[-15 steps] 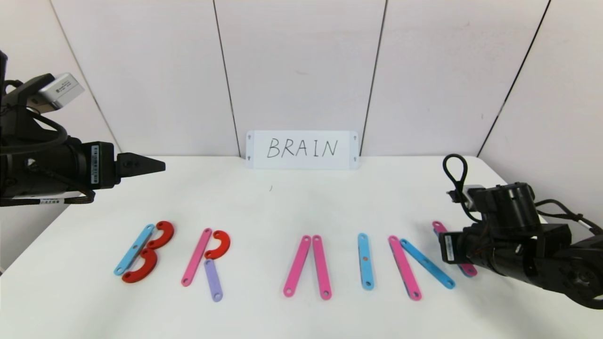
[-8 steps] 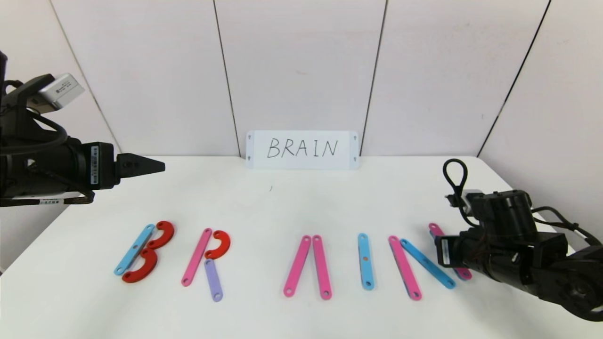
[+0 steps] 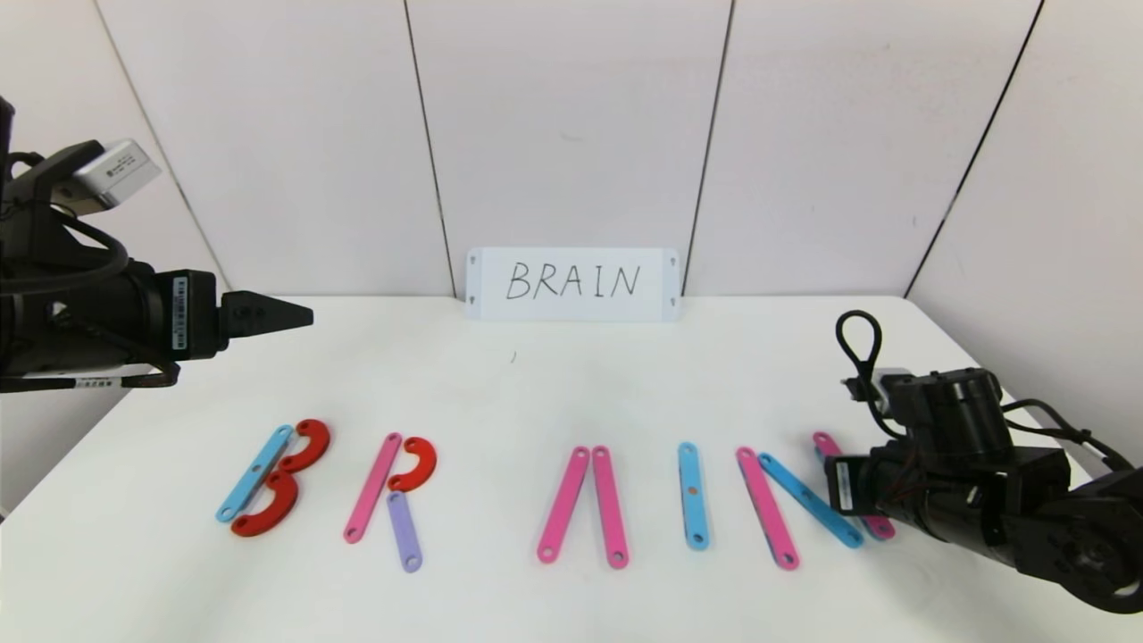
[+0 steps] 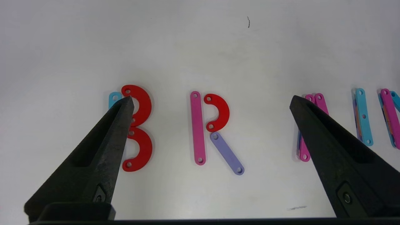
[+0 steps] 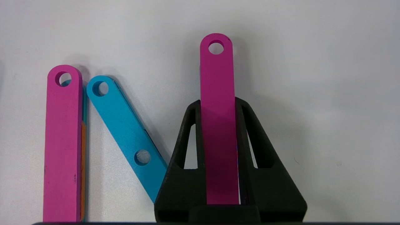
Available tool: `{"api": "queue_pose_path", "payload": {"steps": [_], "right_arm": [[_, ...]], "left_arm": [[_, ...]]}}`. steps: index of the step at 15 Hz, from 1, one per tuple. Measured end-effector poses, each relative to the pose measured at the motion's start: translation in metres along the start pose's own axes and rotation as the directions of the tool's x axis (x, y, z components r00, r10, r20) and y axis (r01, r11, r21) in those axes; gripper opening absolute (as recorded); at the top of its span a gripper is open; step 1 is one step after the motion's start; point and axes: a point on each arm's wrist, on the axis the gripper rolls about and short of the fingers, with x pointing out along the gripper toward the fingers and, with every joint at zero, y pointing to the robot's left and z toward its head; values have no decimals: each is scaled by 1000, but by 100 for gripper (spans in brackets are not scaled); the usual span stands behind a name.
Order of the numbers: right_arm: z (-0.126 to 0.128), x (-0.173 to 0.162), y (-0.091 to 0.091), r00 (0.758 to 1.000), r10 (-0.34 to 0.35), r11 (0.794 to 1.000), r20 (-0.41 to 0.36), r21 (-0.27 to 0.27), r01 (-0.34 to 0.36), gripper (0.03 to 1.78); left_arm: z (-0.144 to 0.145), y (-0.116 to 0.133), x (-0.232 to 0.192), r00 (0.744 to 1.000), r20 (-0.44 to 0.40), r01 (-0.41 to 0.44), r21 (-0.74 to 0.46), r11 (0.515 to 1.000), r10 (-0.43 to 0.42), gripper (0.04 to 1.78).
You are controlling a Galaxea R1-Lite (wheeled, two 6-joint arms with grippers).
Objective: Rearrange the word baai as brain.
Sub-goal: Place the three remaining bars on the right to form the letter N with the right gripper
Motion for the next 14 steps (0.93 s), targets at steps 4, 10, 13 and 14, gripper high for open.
{"api": "queue_pose_path", "payload": {"steps": [4,10,13,14], "right_arm": [[-1,1,0,1000,0,1000,-4,-2,0,37],[-1,2,0,1000,-10,1000,-5,-4,10,115],[7,0,-1,999,-17,1000,27,1,17,155],[12,-2,-3,999,-22,1000,48,8,21,163]], "left_arm": [[0,0,0,1000,0,0,0,1000,0,174],[0,0,0,1000,0,0,0,1000,0,174],[0,0,0,1000,1,0,0,1000,0,174],[0,0,0,1000,0,0,1,1000,0,174]]}}
